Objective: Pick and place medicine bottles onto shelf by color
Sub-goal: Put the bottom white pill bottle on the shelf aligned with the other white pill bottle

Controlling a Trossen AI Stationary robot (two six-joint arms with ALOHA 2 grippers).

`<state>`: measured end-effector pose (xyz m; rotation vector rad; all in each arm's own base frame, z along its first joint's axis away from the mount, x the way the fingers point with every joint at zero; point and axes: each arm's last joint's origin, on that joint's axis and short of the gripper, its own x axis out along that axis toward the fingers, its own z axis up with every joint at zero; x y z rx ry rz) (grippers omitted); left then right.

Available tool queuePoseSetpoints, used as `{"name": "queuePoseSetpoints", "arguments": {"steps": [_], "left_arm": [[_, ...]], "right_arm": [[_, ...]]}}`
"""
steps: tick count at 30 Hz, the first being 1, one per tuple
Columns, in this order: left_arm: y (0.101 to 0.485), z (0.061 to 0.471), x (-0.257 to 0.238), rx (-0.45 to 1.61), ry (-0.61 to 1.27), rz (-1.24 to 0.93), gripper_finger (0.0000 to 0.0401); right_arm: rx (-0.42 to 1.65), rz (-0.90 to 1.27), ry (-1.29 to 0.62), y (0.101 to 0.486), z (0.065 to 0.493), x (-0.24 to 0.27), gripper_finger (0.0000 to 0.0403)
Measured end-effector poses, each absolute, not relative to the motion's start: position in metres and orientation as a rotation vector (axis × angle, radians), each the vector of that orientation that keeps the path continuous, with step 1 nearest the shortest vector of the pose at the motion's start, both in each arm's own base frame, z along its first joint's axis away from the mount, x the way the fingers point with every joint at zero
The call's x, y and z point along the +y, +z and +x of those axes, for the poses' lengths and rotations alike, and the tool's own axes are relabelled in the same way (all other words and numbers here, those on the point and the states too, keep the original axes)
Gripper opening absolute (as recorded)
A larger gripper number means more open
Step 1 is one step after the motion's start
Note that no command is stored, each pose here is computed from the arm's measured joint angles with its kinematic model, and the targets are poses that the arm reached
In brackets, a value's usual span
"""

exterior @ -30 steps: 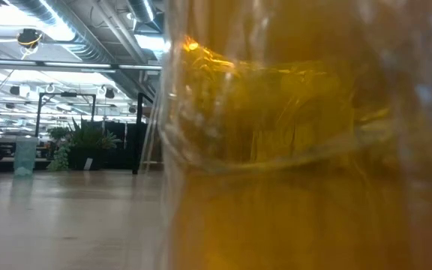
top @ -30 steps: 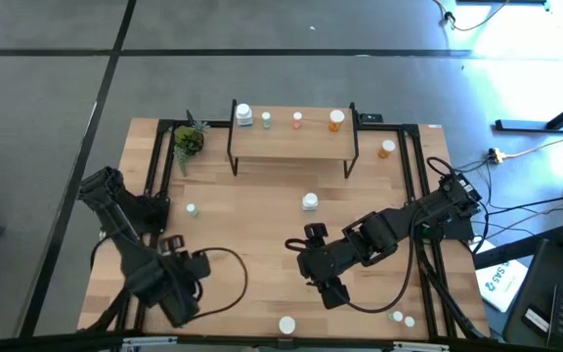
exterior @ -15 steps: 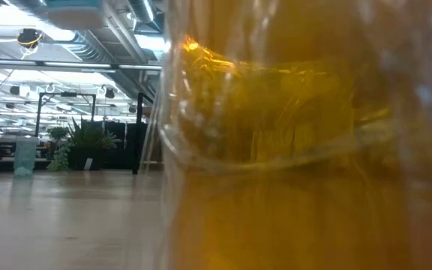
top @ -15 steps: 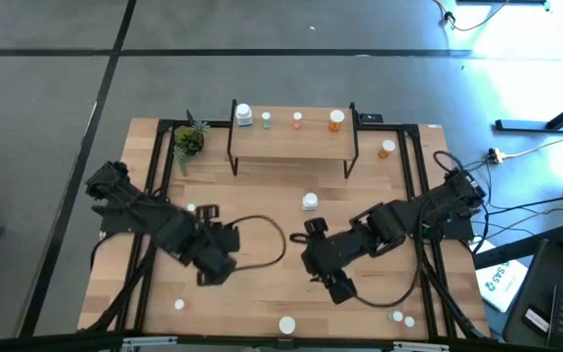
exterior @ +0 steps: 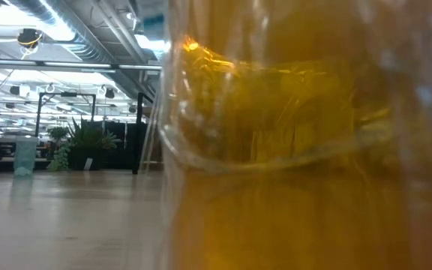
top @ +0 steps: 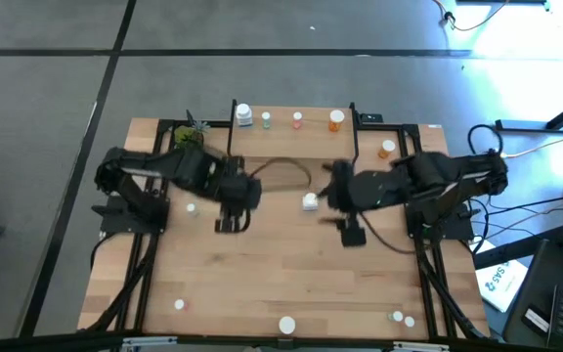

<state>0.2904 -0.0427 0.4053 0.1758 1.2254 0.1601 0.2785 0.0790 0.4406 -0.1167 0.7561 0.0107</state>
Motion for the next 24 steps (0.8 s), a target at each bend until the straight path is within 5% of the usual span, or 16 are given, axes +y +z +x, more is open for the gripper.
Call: {"name": "queuePoseSetpoints", "arguments": {"steps": [14,24], "left_arm": [[0.407,0.277,0.096,1.325,0.296,0.196,0.0163],[0.401,0.273,0.134,1.294,0.243,0.217,0.0163]], "right_arm": [[0.797,-0.079,-0.304,0.445,0.258,0.048,0.0264],[0.831,-0.118,-0.519,0.417,0.271,0.029,0.0264]]}}
